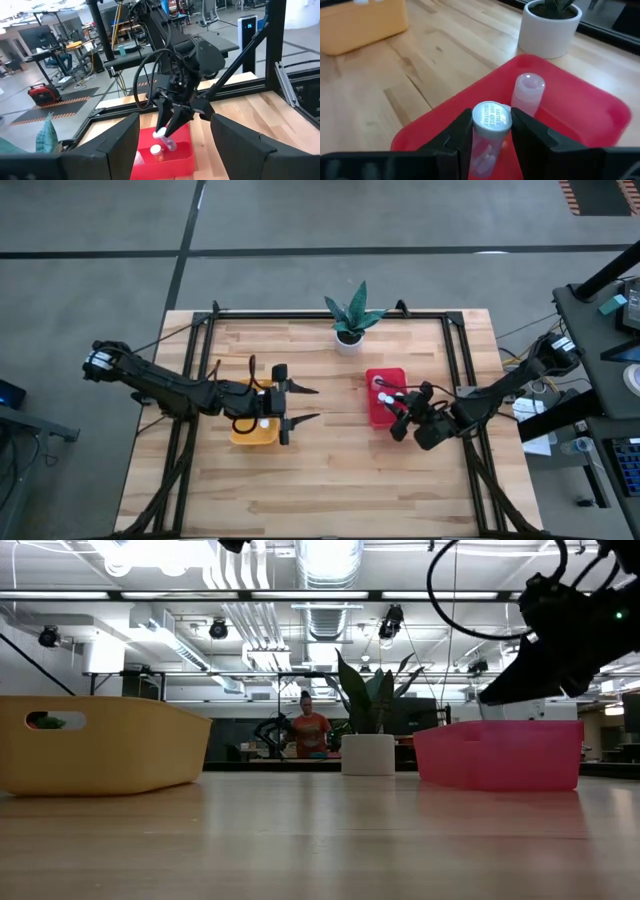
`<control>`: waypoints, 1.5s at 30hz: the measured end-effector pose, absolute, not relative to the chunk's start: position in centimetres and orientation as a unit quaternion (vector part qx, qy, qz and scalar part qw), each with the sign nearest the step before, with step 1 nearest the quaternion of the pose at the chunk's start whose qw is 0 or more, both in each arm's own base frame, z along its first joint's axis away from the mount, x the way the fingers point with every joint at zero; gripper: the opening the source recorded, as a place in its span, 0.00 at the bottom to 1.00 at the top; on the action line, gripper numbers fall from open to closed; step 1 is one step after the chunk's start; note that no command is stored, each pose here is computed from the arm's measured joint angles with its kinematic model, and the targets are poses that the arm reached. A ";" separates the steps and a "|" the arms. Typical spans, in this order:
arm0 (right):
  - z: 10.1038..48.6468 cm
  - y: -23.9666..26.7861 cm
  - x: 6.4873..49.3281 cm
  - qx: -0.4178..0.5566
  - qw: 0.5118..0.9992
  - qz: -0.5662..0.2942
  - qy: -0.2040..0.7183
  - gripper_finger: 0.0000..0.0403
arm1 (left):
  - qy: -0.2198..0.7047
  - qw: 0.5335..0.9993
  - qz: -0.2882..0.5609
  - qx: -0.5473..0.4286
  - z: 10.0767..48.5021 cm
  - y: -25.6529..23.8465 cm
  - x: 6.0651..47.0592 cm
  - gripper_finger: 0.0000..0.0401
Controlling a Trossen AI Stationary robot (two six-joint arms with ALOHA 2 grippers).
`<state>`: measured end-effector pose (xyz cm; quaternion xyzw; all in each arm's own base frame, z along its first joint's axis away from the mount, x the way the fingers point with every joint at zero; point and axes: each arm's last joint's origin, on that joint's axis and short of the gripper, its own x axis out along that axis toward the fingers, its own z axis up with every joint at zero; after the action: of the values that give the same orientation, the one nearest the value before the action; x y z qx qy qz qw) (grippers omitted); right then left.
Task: Pick and place medicine bottles into bin by pill shape (circle, oval)
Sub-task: Put the blue capsule bottle into the red bin
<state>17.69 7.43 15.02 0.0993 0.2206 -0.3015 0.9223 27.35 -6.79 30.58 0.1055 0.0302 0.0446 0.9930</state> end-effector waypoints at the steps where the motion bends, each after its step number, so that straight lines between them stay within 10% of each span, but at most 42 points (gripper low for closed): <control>1: 14.8 7.4 17.6 0.104 0.923 -0.301 0.213 0.28 | 0.031 0.993 0.044 0.109 30.6 -6.8 27.4 0.57; 45: 12.4 7.5 16.8 0.065 0.949 -0.244 0.188 0.43 | 0.022 0.992 0.045 0.114 30.7 -6.8 27.4 0.57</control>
<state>16.84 7.48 12.35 0.0654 0.1876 -0.2436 0.9493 27.40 -6.80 30.73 0.1137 0.0216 0.0453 0.9922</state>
